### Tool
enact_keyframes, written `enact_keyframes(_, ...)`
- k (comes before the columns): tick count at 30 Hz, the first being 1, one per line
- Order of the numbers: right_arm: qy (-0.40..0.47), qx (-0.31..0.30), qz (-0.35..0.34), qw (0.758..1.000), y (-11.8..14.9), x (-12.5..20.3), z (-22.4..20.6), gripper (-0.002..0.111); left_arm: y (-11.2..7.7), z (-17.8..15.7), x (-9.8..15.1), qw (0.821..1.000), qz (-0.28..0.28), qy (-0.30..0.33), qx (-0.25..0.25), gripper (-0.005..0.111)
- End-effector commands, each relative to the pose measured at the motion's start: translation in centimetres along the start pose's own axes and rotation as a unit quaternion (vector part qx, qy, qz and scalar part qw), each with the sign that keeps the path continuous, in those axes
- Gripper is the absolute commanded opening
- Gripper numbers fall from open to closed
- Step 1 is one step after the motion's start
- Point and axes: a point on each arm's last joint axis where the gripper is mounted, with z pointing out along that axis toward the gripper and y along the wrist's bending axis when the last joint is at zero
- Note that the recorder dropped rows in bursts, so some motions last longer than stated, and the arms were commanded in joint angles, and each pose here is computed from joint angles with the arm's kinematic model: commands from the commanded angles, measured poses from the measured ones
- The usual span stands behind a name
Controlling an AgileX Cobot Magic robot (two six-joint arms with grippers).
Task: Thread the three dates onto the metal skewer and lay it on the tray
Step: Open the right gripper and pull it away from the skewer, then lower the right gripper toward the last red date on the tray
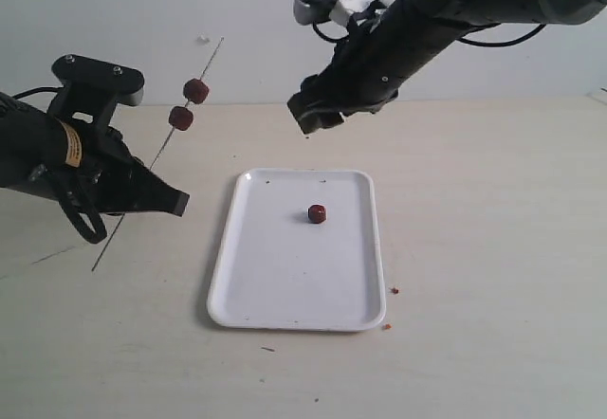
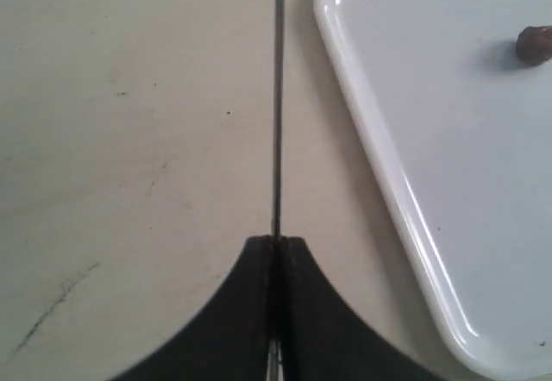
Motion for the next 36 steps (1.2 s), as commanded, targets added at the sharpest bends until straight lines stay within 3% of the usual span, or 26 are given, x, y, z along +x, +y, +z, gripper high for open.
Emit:
enact_keyframes(1,0.075,0.008,-0.076,0.994,-0.6,0.8,1.7,0.060,0.4,-0.1,0.0,1.000,0.019,0.010,-0.016,0.000)
enact_keyframes(7,0.112,0.020,-0.273,0.955,-0.7,0.7,2.6,0.065,0.9,-0.1,0.3,0.999,0.028,0.023,-0.031,0.000)
enact_keyframes(12,0.109,-0.012,-0.425,0.898,0.0,0.7,2.9,0.064,1.7,0.0,0.3,0.999,0.019,0.027,-0.040,0.000)
enact_keyframes(15,0.117,-0.024,-0.477,0.871,-0.1,1.1,3.5,0.064,2.4,0.0,0.3,0.998,0.010,0.029,-0.046,0.000)
enact_keyframes(22,0.139,-0.048,-0.518,0.843,-0.4,2.5,6.0,0.064,3.1,0.1,0.4,0.998,0.000,0.032,-0.053,0.000)
enact_keyframes(32,0.149,-0.062,-0.518,0.840,-0.6,4.0,9.0,0.059,3.0,0.1,0.2,0.999,0.000,0.020,-0.048,0.000)
enact_keyframes(36,0.123,-0.084,-0.503,0.851,0.0,4.0,9.5,0.059,3.0,0.1,0.2,0.999,0.000,0.020,-0.048,0.000)
